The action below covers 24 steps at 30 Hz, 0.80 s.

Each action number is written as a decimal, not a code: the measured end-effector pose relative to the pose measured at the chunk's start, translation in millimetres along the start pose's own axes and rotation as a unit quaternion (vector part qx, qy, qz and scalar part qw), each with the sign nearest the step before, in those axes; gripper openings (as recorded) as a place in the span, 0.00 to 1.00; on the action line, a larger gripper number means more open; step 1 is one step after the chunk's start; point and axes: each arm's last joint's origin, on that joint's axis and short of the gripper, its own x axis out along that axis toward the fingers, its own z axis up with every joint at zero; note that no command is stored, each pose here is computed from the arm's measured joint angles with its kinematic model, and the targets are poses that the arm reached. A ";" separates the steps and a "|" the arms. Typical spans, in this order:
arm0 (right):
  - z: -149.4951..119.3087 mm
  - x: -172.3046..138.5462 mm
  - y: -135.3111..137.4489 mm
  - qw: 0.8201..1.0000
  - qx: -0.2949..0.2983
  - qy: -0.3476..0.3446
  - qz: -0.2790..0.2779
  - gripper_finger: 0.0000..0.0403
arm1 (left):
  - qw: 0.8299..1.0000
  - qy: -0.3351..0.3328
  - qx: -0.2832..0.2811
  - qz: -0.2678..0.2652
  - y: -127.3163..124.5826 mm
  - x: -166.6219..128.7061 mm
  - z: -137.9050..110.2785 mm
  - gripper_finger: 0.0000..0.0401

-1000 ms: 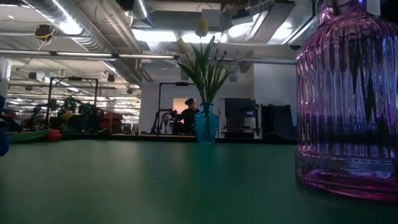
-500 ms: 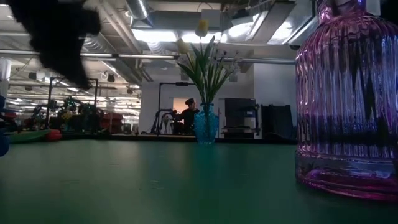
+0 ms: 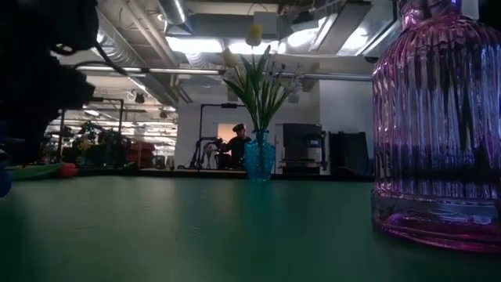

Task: Sort flowers into vase by color
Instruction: Put the top blue flowers into the purple flower vase

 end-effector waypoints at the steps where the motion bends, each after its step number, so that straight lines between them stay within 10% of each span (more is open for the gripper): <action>1: -2.4 1.8 0.4 1.000 -0.002 0.003 -0.004 0.02 | 1.000 0.004 -0.003 -0.001 0.3 1.9 0.3 0.32; 14: -34.6 31.8 -14.1 0.998 -0.020 0.053 -0.027 0.12 | 0.999 0.012 0.036 0.006 4.2 6.3 16.3 0.32; 24: -36.4 31.2 -13.8 0.996 -0.052 0.062 -0.027 0.51 | 0.997 0.038 -0.023 0.059 33.8 16.0 60.3 0.32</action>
